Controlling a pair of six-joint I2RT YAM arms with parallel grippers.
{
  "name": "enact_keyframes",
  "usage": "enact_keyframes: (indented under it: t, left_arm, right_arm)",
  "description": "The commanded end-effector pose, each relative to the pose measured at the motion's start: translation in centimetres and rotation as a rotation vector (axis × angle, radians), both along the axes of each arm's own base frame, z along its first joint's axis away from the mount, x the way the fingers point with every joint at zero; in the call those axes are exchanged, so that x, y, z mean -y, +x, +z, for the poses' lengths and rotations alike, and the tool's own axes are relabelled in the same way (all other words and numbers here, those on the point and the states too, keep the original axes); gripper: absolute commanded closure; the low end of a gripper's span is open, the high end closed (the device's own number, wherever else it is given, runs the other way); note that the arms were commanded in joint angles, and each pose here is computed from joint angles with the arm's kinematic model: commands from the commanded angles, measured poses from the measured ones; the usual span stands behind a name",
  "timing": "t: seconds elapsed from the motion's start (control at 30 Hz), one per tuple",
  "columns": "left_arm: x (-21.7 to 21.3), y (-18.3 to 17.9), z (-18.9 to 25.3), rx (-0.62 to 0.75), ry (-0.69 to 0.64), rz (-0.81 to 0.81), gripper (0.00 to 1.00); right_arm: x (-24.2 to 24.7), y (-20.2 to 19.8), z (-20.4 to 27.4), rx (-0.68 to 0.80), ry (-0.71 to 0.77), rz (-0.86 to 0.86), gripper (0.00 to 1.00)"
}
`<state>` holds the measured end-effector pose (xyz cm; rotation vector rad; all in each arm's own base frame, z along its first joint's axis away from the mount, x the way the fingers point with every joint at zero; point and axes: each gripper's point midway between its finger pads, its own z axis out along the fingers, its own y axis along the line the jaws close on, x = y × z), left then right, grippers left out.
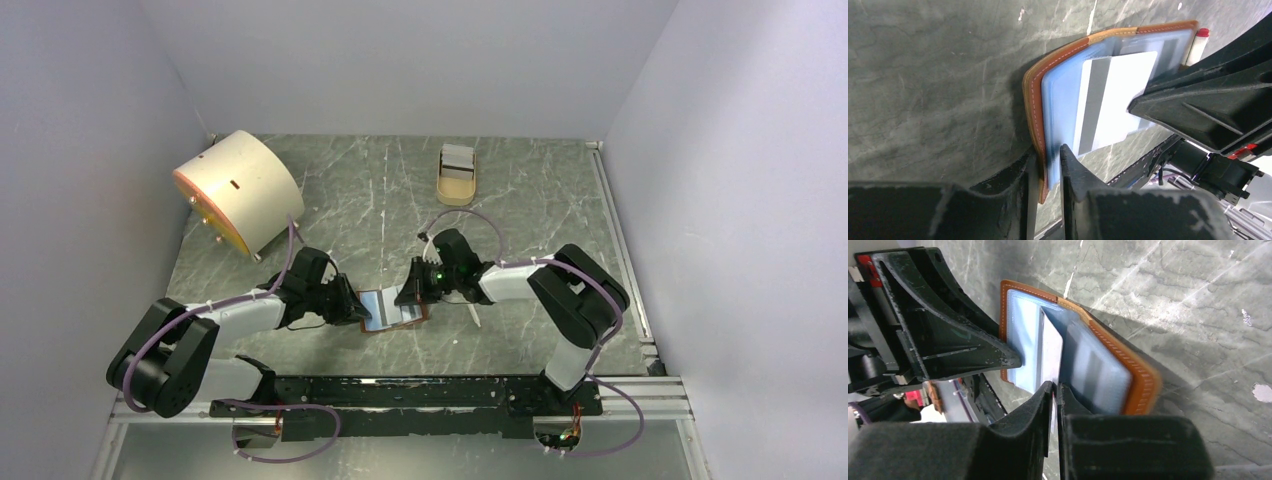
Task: Put the credit cards into the card holder
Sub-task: Insert the credit card into the card holder.
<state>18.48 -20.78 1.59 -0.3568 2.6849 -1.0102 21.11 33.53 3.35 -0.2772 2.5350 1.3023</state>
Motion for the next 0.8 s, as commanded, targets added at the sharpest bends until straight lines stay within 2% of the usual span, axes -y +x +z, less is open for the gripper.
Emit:
enact_keyframes:
  t: [0.0,0.07,0.17,0.43,0.77]
  left_arm:
    - [0.8,0.2,0.9,0.034,-0.052,-0.048,0.73]
    - [1.0,0.0,1.1,0.036,-0.065,-0.052,0.72]
    - [1.1,0.0,1.7,0.048,-0.082,-0.053,0.69]
    - [1.9,0.4,4.2,0.1,-0.151,-0.063,0.66]
    - [1.8,0.3,4.3,0.103,-0.154,-0.064,0.71]
  right_arm:
    - [0.1,0.0,-0.8,0.011,-0.065,-0.016,0.83]
    - [0.5,0.2,-0.7,0.021,-0.086,-0.034,0.72]
    - [1.3,0.8,-0.5,0.055,-0.132,-0.067,0.66]
    - [1.3,1.3,0.7,0.09,-0.12,-0.084,0.64]
    - [-0.2,1.1,0.7,0.07,-0.049,-0.075,0.62]
